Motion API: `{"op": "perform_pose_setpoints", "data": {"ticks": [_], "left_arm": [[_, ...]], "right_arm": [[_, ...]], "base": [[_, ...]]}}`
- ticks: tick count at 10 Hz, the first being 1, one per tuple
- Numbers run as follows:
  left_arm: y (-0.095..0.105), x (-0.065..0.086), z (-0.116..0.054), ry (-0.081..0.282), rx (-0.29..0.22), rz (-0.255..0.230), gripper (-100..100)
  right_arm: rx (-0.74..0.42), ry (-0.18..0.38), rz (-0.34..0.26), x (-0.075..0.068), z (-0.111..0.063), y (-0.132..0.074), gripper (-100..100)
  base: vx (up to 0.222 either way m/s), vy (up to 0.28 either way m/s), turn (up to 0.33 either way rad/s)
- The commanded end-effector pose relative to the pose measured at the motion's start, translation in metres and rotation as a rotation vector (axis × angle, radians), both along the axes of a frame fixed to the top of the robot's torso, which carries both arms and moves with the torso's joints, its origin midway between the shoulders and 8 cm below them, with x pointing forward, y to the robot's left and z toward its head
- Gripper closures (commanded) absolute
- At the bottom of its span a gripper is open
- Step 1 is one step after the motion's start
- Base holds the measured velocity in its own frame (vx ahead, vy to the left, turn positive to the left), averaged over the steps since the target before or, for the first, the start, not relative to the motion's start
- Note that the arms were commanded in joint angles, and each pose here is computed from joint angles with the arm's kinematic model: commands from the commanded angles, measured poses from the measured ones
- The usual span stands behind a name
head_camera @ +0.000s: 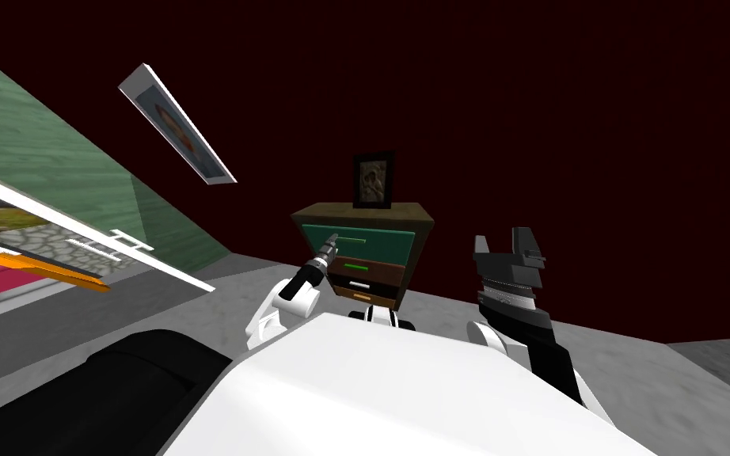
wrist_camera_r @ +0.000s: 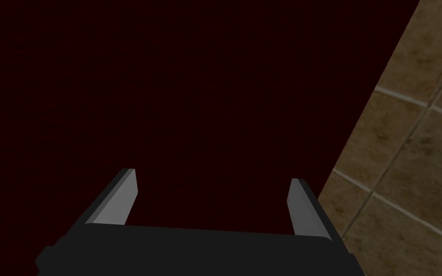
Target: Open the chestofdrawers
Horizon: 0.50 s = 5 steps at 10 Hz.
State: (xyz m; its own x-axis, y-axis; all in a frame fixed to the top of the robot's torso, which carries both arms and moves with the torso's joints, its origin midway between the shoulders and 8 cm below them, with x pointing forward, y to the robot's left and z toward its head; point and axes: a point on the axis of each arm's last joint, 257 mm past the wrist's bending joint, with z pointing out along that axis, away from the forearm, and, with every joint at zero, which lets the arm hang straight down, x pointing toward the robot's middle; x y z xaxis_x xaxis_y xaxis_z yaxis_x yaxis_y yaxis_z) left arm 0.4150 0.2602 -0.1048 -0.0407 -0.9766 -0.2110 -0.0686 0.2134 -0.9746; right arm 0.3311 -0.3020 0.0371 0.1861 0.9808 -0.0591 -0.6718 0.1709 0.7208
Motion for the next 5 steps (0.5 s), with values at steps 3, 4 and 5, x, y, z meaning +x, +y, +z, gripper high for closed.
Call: {"op": "perform_pose_setpoints", "data": {"ticks": [3,4,5], "left_arm": [[-0.029,-0.008,-0.001,0.005,0.003,-0.053,-100],[-0.036,-0.011,-0.001,0.005,0.003,-0.066,-100],[-0.043,-0.013,-0.001,0.005,0.003,-0.079,-100]], "right_arm": [[0.000,0.000,0.000,0.000,0.000,0.000,0],[0.000,0.000,0.000,0.000,0.000,0.000,0],[0.000,0.000,0.000,0.000,0.000,0.000,0]], "base": [[0.087,0.019,0.168],[0.082,0.014,0.130],[0.084,0.010,0.115]]}}
